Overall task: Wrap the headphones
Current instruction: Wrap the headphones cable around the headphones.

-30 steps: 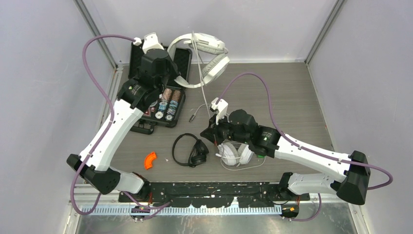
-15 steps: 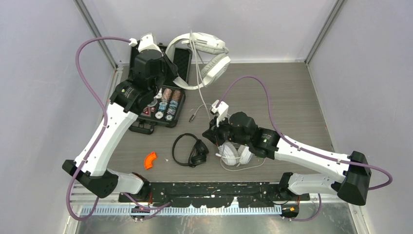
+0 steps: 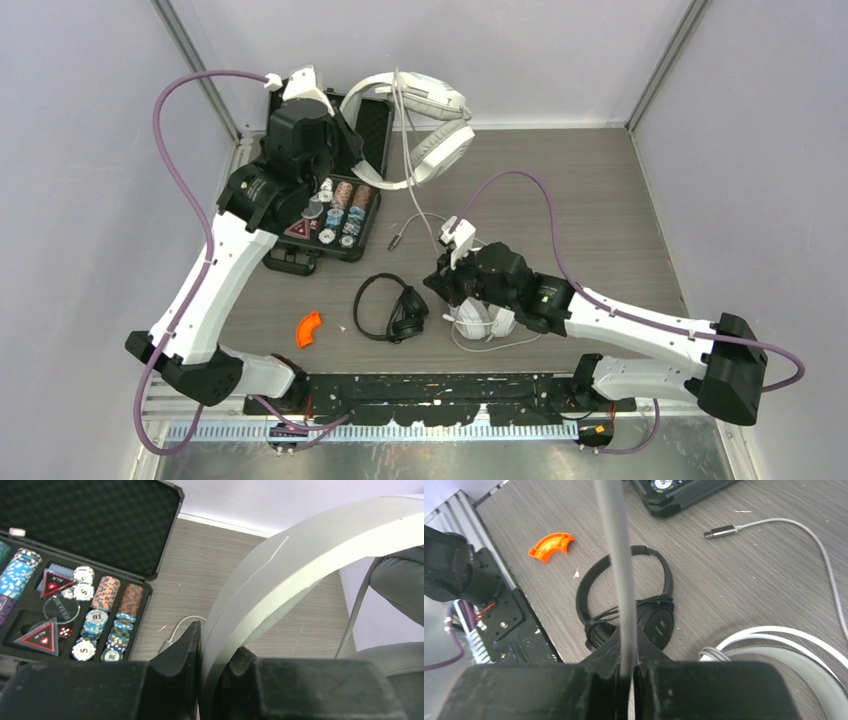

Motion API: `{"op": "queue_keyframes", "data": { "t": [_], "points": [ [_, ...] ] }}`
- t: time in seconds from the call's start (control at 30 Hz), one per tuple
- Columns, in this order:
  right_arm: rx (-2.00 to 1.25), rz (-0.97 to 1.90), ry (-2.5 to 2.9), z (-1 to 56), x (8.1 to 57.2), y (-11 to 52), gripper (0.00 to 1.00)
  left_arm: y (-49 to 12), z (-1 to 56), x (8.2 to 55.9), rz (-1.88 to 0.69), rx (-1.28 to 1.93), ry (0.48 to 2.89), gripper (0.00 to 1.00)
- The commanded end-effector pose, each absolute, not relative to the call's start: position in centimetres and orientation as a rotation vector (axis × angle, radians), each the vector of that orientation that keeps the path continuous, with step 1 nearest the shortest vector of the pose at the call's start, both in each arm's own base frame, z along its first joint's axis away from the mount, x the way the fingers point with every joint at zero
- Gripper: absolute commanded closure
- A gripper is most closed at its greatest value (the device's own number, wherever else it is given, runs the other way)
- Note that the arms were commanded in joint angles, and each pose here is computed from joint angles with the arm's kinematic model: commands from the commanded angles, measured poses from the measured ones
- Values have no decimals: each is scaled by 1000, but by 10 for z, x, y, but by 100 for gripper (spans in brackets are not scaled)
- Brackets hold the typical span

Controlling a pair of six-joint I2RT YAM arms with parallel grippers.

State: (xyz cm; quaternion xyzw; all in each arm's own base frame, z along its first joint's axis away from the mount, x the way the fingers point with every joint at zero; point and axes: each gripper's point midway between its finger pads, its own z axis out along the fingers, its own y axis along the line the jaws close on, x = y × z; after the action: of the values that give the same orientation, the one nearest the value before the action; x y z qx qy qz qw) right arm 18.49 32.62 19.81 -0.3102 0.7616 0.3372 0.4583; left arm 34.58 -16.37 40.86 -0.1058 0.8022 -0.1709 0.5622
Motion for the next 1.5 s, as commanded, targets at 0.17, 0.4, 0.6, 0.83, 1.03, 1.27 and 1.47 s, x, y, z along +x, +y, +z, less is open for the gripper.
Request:
{"op": "queue_keyframes", "data": {
  "t": [0.17,0.4,0.6,0.83,1.03,1.27,1.47],
  "points": [
    [-589,669,1725,228,214,292,89,-181,472,324,-606,-125,1764,100],
    [-547,613,1712,229,220,275,86,-192,458,304,-648,14,1863,100],
    [-506,607,1677,239,226,268,85,-203,448,284,-722,111,1921,100],
    [-471,591,1631,244,232,260,83,-206,440,268,-757,183,1961,100],
    [-446,582,1630,243,238,252,81,-223,437,255,-858,305,1979,100],
    [-418,598,1597,256,247,247,79,-246,434,235,-1029,443,1986,100],
    [-385,604,1575,265,255,243,91,-255,432,223,-1108,528,1973,100]
  ]
}}
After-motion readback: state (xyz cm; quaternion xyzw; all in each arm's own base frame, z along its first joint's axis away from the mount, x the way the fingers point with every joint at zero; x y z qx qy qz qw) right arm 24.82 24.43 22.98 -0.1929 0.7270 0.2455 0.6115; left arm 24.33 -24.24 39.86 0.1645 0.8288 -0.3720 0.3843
